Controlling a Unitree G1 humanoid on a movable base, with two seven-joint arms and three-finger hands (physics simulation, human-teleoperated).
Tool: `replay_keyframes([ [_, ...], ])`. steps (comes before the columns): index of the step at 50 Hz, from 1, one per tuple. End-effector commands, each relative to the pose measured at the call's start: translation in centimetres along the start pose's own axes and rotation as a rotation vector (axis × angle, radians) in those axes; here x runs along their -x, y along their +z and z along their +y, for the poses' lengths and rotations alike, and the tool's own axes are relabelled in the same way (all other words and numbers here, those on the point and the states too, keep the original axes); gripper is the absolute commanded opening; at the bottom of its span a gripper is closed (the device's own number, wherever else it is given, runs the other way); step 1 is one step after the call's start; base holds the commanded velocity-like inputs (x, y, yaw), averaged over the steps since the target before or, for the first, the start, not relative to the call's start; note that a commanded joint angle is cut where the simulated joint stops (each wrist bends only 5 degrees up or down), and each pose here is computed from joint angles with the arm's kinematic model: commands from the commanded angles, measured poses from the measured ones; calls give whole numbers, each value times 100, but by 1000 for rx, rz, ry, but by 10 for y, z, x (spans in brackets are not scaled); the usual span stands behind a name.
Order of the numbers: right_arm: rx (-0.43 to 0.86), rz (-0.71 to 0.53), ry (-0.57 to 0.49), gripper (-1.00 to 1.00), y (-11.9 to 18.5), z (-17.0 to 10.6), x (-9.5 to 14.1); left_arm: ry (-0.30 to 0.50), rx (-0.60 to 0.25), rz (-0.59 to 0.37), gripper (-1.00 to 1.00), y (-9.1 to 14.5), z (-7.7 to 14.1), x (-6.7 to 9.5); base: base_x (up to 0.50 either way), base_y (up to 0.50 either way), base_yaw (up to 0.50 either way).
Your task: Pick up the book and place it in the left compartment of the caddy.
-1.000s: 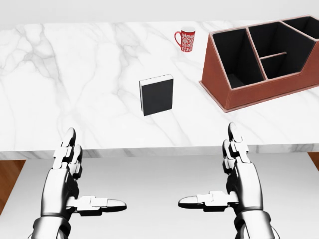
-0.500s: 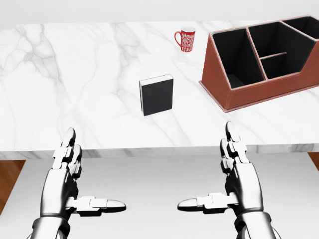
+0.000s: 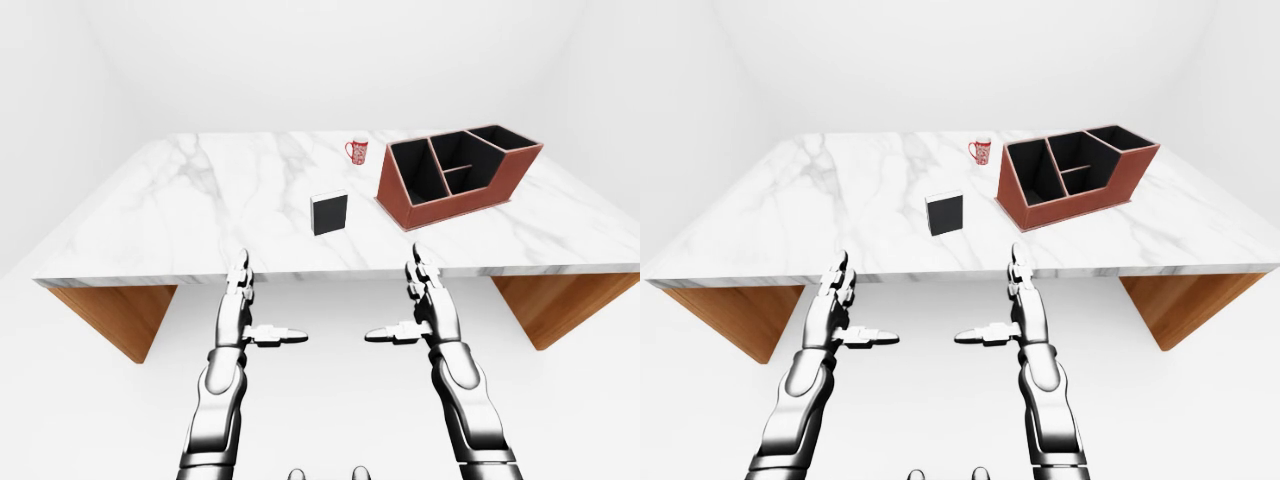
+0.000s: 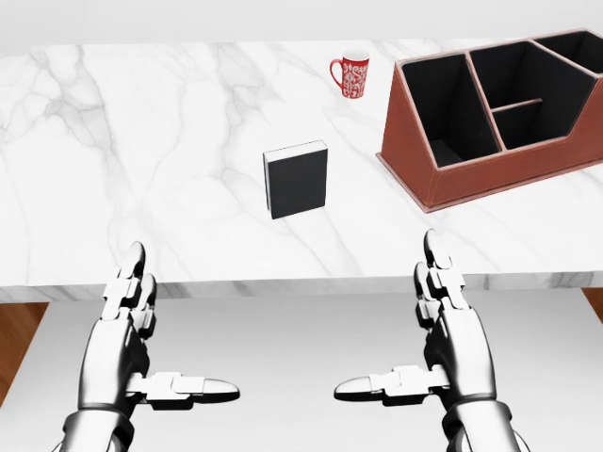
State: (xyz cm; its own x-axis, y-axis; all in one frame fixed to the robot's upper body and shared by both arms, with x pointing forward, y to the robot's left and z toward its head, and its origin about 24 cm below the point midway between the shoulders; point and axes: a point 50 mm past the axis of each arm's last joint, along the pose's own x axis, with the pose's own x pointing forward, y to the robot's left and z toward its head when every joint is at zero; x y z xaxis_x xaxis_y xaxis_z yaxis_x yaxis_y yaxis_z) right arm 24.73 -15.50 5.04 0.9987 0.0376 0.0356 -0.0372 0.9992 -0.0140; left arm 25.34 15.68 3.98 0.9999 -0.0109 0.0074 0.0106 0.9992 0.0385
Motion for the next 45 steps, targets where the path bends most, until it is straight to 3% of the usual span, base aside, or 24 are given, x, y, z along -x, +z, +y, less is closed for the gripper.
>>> replay_keyframes([
  [1,4,1,1,100,0,1,0,-2,-5,3,100,-1,-1,0,0,0,0],
  [5,14,23,10,100,-5,2,-1,-16,-19,-2,100,-1,-3,1,0,0,8],
  [45,9,17,6,100,-3,1,0,-19,-26,-4,100,-2,-4,0,0,0,47],
])
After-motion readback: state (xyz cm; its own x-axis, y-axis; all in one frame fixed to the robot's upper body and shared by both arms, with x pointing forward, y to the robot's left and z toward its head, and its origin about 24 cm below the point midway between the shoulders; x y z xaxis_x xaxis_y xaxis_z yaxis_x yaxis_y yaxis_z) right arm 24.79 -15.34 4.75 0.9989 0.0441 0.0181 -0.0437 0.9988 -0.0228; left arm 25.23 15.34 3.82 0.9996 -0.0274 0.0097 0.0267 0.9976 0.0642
